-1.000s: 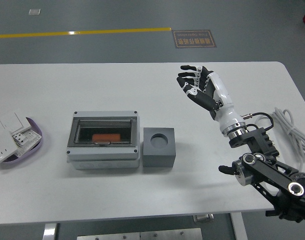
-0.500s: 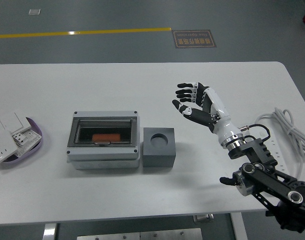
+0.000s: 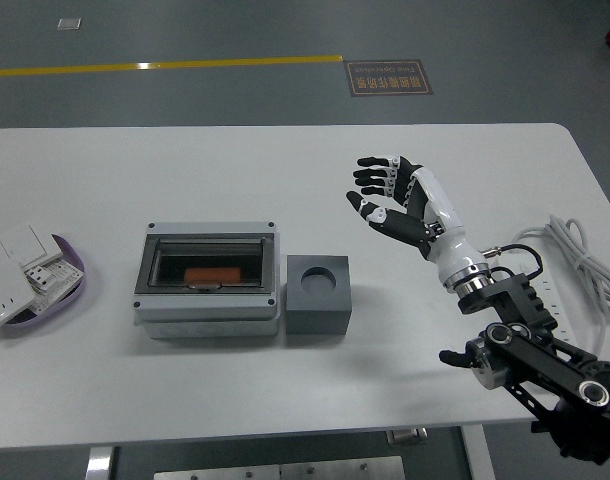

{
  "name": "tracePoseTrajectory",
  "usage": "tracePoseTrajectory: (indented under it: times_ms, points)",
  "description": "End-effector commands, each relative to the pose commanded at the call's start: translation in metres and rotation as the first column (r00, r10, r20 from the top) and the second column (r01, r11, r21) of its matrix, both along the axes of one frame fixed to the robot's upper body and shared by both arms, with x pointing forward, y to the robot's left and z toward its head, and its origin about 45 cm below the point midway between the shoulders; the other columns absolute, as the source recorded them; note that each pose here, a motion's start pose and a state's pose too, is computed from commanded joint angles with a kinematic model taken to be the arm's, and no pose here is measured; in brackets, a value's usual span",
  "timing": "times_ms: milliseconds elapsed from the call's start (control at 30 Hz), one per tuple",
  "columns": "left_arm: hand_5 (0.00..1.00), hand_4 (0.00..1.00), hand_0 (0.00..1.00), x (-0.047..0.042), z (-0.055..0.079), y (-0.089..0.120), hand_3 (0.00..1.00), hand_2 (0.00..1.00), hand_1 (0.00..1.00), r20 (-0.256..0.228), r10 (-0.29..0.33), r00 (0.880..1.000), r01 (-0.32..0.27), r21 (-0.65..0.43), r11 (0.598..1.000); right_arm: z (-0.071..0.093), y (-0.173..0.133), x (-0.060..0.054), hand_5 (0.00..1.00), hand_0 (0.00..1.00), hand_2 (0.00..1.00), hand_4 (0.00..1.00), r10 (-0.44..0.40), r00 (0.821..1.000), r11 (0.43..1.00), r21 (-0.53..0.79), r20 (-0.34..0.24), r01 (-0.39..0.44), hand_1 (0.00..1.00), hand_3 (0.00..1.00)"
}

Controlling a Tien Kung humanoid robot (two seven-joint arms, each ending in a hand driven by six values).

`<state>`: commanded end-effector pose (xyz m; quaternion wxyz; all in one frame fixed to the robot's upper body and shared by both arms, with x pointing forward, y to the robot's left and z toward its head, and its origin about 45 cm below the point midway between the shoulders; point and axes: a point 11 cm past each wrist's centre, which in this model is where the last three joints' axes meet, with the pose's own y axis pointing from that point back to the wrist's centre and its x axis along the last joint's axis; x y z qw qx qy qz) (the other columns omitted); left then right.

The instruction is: Pick up the cylinder from the cube,place it in the box,flap close box

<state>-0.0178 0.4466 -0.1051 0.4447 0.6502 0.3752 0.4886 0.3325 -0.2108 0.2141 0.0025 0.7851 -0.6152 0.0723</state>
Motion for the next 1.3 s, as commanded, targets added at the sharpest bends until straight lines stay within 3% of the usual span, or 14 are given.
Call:
tracePoseTrajectory:
  times_ms: [467, 733, 900, 1133, 1300]
  points:
    - [0.204, 0.685, 0.599, 0.0090, 0.003, 0.008, 0.632, 0.614, 0.624, 0.019, -0.003, 1.000, 0.002, 0.012, 1.000, 0.011, -0.022, 0.000, 0.099, 0.659, 0.612, 0.782, -0.068, 0.997, 0.997, 0.028, 0.027, 0.068, 0.635, 0.602]
    - [0.204, 0.686, 0.599, 0.0149, 0.008, 0.018, 0.633, 0.614, 0.624, 0.024, -0.014, 1.000, 0.014, 0.029, 0.999, 0.012, -0.012, 0.002, 0.113, 0.643, 0.589, 0.782, -0.052, 0.998, 0.998, 0.037, 0.035, 0.051, 0.627, 0.570]
    - [0.201, 0.687, 0.599, 0.0157, 0.010, 0.024, 0.633, 0.615, 0.624, 0.027, -0.015, 1.000, 0.014, 0.038, 0.999, 0.006, -0.013, 0.000, 0.122, 0.641, 0.580, 0.780, -0.054, 0.998, 0.998, 0.032, 0.017, 0.053, 0.623, 0.567]
    - [0.196, 0.686, 0.599, 0.0085, 0.009, 0.022, 0.634, 0.615, 0.624, 0.015, -0.007, 1.000, 0.006, 0.033, 0.999, 0.002, -0.021, -0.002, 0.123, 0.639, 0.578, 0.779, -0.087, 0.996, 0.995, 0.043, 0.004, 0.086, 0.621, 0.553]
    - [0.194, 0.686, 0.600, 0.0114, 0.010, 0.023, 0.634, 0.615, 0.625, 0.023, -0.006, 1.000, 0.005, 0.034, 0.999, -0.001, -0.022, -0.002, 0.122, 0.636, 0.574, 0.778, -0.107, 0.994, 0.994, 0.024, -0.008, 0.108, 0.620, 0.552]
